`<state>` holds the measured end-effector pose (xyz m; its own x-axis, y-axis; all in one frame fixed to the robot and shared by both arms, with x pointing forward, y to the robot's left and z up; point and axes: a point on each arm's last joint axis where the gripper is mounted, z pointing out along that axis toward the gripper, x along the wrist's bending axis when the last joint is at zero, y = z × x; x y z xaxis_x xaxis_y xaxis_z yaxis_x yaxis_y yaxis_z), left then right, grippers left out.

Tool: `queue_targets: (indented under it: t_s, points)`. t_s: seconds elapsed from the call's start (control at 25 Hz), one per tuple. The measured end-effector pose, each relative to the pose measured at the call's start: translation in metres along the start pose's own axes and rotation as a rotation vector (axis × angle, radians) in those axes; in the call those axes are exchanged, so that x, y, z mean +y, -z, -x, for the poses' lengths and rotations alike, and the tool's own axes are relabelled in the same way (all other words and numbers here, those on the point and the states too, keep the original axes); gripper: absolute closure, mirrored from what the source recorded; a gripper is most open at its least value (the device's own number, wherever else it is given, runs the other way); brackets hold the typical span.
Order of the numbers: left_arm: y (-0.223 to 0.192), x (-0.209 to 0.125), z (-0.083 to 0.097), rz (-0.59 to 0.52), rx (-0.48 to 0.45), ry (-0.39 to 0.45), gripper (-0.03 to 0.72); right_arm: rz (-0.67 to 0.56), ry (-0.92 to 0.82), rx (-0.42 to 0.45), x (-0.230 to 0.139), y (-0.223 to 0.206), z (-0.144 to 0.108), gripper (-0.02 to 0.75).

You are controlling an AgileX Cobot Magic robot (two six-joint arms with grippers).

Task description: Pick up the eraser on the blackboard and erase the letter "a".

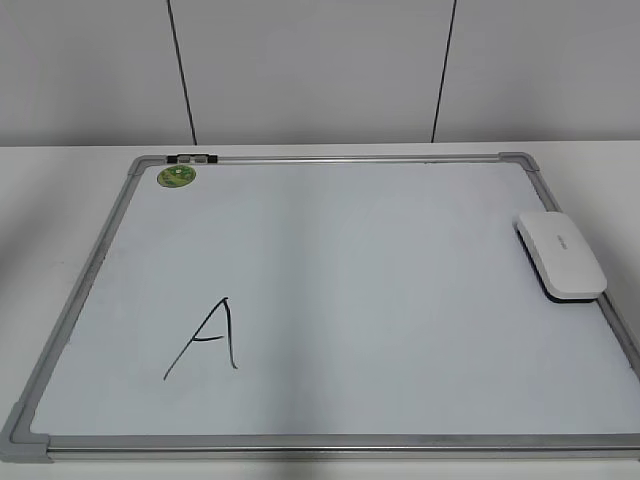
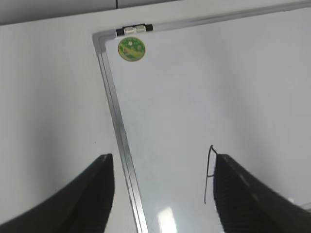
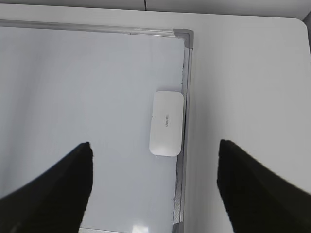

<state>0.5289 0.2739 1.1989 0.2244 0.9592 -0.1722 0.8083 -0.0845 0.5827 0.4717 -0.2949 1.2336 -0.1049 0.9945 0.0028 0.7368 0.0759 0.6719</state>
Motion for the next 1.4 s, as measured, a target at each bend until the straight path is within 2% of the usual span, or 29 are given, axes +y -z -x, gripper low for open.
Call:
queue_targets:
  t_s: [0.2, 0.4, 0.64, 0.84, 1.04, 1.4]
  points:
    - [0.018, -0.046, 0.008, -0.025, 0.0, 0.009, 0.214, 0.029, -0.01, 0.009, -0.035, 0.028, -0.006, 0.149]
    - [0.035, -0.113, 0.018, -0.045, -0.002, 0.016, 0.215, 0.069, -0.022, 0.04, -0.073, 0.053, -0.015, 0.149]
    - [0.047, -0.191, 0.027, -0.017, 0.0, 0.008, 0.216, 0.118, -0.019, 0.039, -0.124, 0.074, -0.022, 0.149]
    - [0.044, -0.236, 0.03, 0.052, 0.012, 0.0, 0.216, 0.135, -0.026, 0.038, -0.169, 0.078, -0.026, 0.15]
    - [0.034, -0.263, 0.026, 0.08, 0.047, -0.011, 0.216, 0.091, -0.032, 0.034, -0.212, 0.059, -0.027, 0.15]
    - [0.006, -0.28, 0.014, 0.018, 0.109, -0.012, 0.216, -0.113, -0.041, 0.009, -0.257, 0.0, -0.023, 0.15]
